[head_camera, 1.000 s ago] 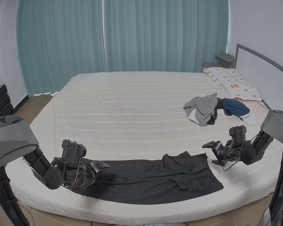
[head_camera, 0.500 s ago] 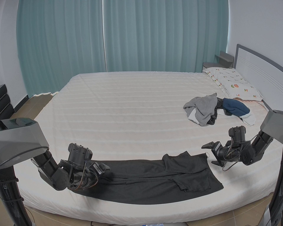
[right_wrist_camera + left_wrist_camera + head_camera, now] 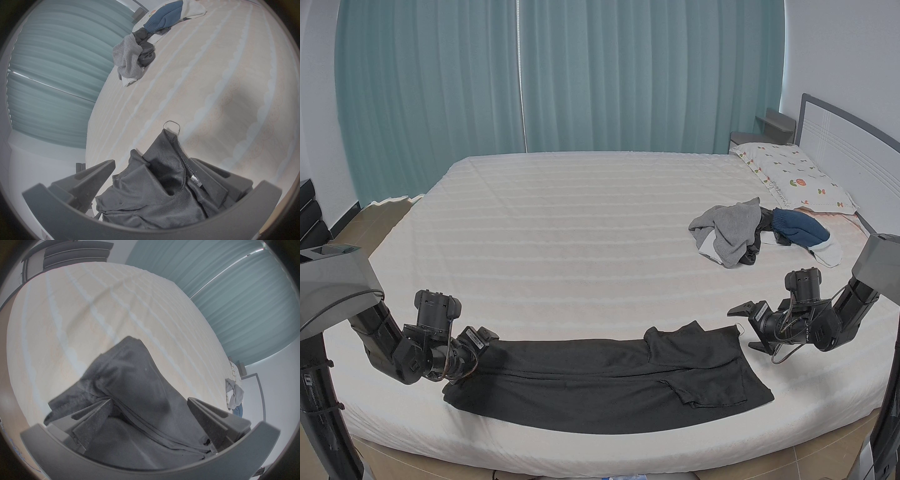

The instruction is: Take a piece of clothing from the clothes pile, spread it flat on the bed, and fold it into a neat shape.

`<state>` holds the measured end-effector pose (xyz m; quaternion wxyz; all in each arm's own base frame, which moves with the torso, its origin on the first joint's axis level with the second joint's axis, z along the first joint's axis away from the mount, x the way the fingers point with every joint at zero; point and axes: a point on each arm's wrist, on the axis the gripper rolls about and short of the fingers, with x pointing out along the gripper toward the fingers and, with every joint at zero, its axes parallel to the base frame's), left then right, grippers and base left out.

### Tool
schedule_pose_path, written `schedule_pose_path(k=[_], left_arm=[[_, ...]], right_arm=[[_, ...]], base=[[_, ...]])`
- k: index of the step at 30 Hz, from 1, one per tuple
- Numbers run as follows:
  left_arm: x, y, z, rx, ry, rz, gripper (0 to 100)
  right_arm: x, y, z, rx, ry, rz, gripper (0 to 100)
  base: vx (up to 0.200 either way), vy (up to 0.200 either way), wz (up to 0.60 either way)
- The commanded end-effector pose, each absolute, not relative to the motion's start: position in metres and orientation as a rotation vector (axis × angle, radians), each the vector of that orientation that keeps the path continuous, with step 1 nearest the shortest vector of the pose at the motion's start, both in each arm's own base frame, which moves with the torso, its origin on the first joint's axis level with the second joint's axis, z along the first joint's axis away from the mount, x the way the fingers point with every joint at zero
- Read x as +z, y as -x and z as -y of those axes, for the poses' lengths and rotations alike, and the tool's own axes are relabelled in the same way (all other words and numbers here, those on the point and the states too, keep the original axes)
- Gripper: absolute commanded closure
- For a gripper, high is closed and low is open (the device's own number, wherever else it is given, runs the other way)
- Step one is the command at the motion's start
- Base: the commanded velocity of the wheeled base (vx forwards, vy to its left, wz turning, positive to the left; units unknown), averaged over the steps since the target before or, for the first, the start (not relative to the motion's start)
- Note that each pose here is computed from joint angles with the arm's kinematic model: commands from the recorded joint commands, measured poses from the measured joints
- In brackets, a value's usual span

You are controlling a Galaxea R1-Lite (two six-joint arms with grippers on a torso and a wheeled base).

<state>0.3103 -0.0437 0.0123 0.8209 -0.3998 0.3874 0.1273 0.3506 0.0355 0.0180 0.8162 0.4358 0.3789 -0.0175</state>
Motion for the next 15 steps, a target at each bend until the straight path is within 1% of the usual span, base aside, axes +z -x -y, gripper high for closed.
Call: schedule_pose_path(k=[1, 10, 15], left_arm=[[0.013, -0.310, 0.035, 0.290, 0.851, -0.816, 0], [0.011, -0.314, 0.015, 0.330, 0.842, -0.798, 0], [0.013, -0.317, -0.004, 0.362, 0.831, -0.772, 0]], right_arm=[[0.018, -0.350, -0.036, -0.036, -0.929, -0.807, 0], [0.018, -0.350, -0.036, -0.037, -0.929, -0.809, 0], [0.018, -0.349, -0.035, -0.040, -0.930, -0.811, 0]], base=[[0.000, 0.000, 0.00], [0.000, 0.000, 0.00], [0.000, 0.000, 0.00]])
